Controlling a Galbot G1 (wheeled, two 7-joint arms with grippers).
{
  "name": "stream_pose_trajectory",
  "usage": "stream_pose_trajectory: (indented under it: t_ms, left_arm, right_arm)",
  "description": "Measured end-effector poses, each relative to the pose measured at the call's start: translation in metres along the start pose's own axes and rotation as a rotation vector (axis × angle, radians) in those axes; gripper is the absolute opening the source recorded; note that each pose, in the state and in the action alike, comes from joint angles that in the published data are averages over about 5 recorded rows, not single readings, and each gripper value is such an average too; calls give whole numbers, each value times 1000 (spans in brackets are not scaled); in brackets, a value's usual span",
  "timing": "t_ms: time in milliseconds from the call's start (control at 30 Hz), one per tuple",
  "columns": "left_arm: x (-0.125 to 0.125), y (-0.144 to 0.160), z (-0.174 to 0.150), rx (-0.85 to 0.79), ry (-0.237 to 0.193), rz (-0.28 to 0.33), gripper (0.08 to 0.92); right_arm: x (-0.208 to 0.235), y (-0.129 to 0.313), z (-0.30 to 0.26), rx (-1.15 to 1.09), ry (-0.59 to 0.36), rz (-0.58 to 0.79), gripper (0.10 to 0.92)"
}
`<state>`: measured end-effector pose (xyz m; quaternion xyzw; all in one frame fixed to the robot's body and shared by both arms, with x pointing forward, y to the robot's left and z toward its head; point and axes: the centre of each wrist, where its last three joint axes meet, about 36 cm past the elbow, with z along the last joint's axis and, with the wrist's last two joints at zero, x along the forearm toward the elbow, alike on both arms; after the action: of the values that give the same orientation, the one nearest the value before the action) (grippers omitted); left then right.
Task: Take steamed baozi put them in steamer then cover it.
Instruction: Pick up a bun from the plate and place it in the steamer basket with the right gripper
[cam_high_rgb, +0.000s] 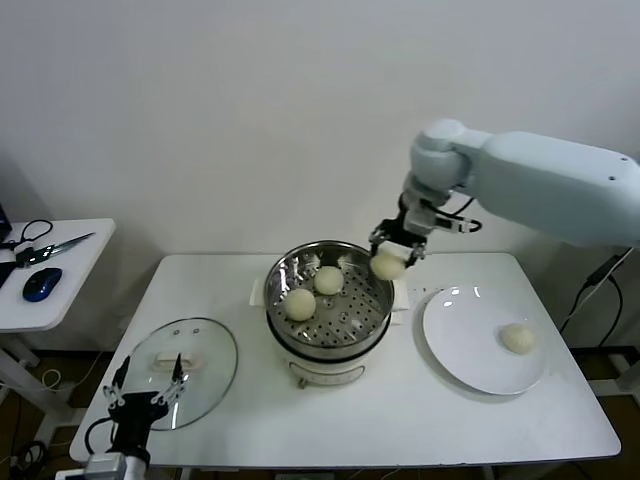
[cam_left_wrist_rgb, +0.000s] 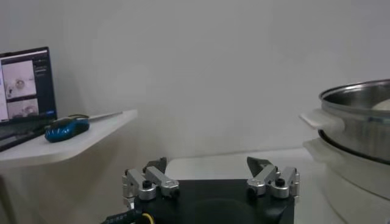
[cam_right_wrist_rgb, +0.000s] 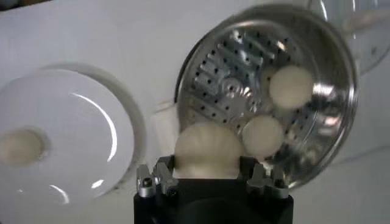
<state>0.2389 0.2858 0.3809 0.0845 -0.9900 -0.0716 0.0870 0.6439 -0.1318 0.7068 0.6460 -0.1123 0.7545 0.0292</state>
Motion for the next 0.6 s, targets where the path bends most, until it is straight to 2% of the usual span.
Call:
stream_pose_trajectory:
  t_ms: [267, 600]
  left_arm:
    - [0, 2, 2, -2, 4, -4, 823]
    - [-3, 4, 3, 0, 7, -11, 823]
  right_arm:
    - [-46, -55, -39, 194, -53, -55, 687]
    - [-94, -78, -70, 311, -116, -80, 688]
